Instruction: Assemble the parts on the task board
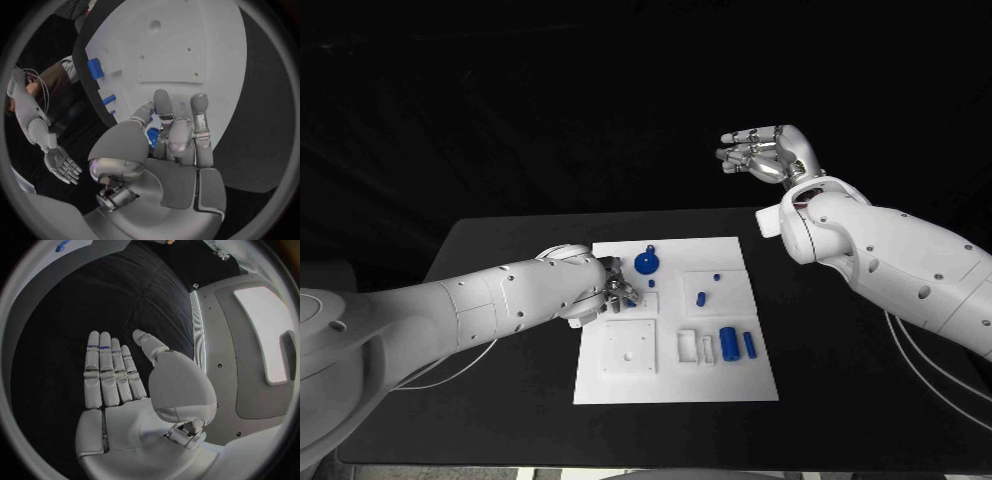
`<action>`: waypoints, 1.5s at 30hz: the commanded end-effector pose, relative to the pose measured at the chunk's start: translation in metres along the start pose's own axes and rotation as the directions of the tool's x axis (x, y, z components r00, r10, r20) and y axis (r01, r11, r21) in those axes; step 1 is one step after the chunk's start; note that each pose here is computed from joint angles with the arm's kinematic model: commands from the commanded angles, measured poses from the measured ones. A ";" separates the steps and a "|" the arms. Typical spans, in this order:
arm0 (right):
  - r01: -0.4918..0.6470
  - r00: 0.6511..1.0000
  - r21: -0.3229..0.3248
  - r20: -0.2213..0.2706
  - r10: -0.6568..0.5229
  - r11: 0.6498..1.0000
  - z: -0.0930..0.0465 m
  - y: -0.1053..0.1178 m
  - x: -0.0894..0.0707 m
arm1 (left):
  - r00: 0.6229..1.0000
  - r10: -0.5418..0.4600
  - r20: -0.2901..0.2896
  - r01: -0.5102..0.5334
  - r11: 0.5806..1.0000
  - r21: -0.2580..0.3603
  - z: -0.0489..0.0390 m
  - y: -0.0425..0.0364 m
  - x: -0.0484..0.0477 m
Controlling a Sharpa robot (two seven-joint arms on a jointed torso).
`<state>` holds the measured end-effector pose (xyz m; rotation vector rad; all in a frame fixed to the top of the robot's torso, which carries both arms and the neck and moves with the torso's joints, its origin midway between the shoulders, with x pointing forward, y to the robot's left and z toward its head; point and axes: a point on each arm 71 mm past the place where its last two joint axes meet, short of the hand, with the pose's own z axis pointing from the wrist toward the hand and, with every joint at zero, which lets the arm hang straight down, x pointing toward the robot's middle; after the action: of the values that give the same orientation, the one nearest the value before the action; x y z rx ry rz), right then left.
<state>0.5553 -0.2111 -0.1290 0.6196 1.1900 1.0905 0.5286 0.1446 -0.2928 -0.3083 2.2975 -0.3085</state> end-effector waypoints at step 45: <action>-0.005 1.000 0.001 -0.016 0.005 1.000 -0.003 -0.005 0.005 | 1.000 -0.019 -0.007 0.019 1.000 -0.022 0.0054 0.0096 -0.0042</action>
<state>0.5545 -0.2103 -0.1354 0.6278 1.2003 1.0895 0.5350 0.1556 -0.2964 -0.3307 2.3065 -0.2713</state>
